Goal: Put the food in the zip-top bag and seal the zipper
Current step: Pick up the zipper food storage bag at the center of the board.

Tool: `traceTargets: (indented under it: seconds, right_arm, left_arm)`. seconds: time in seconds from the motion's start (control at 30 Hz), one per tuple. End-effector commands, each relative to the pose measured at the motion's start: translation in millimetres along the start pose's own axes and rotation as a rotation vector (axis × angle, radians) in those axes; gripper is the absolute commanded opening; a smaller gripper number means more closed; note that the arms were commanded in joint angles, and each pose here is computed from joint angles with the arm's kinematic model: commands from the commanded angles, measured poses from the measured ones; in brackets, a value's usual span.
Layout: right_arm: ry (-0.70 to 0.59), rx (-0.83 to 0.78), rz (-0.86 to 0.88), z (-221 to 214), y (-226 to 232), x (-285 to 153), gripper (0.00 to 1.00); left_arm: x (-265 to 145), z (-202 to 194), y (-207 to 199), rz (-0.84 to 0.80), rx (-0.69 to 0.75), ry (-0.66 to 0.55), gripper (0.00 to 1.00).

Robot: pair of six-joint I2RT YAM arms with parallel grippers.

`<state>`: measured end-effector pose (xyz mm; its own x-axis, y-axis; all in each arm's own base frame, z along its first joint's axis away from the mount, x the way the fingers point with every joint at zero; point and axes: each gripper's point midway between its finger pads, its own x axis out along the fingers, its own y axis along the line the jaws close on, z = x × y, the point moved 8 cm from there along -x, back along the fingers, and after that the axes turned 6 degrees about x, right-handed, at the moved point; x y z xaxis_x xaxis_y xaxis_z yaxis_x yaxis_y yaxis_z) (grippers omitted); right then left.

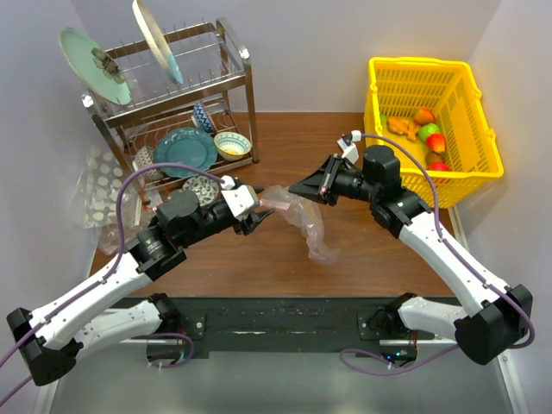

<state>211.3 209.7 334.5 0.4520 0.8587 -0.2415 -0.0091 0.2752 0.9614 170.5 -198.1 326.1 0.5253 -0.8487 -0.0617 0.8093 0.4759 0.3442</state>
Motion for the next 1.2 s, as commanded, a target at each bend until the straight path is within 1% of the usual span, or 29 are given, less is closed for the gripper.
traceTargets:
  seconds: [0.0, 0.17, 0.27, 0.47, 0.53, 0.63, 0.67, 0.7, 0.77, 0.83, 0.9, 0.97, 1.03, 1.17]
  right_arm:
    - [-0.007, -0.012, 0.054, 4, 15, 0, 0.0]
    - [-0.008, -0.01, 0.059, 4, 16, 0, 0.0]
    - [-0.01, -0.005, 0.056, 5, 15, 1, 0.0]
    - [-0.002, 0.001, 0.079, 5, 16, 2, 0.0]
    - [-0.009, -0.004, 0.077, 5, 16, 1, 0.0]
    - [-0.007, 0.002, 0.075, 5, 13, 3, 0.0]
    - [-0.007, 0.001, 0.082, 4, 15, 3, 0.0]
    - [-0.003, 0.002, 0.083, 4, 14, 3, 0.0]
    - [-0.001, 0.006, 0.082, 4, 13, 4, 0.0]
    - [0.001, 0.01, 0.084, 4, 12, 4, 0.0]
    - [0.003, 0.011, 0.087, 4, 13, 4, 0.0]
    - [0.003, 0.014, 0.085, 4, 12, 5, 0.0]
    - [0.003, 0.013, 0.088, 4, 13, 4, 0.0]
    - [0.009, 0.017, 0.094, 4, 15, 4, 0.0]
  left_arm:
    - [1, 10, 4, 0.018, 0.044, -0.054, 0.56]
    - [2, 6, 3, 0.016, 0.041, -0.046, 0.55]
    - [5, 5, 2, -0.002, 0.044, -0.041, 0.56]
    - [9, 1, 4, 0.017, 0.041, -0.019, 0.56]
    - [11, 3, 8, 0.027, 0.03, -0.028, 0.55]
    - [12, 5, 16, 0.043, 0.01, -0.055, 0.49]
    - [11, 7, 18, 0.047, 0.004, -0.063, 0.4]
    - [9, 6, 22, 0.053, -0.005, -0.065, 0.33]
    - [7, 8, 26, 0.065, -0.009, -0.083, 0.26]
    - [6, 7, 29, 0.069, -0.021, -0.099, 0.26]
    - [6, 6, 30, 0.053, -0.028, -0.103, 0.32]
    - [8, 5, 28, 0.039, -0.028, -0.095, 0.36]
    - [8, 3, 27, 0.033, -0.027, -0.09, 0.38]
    - [7, 5, 27, 0.03, -0.023, -0.095, 0.46]
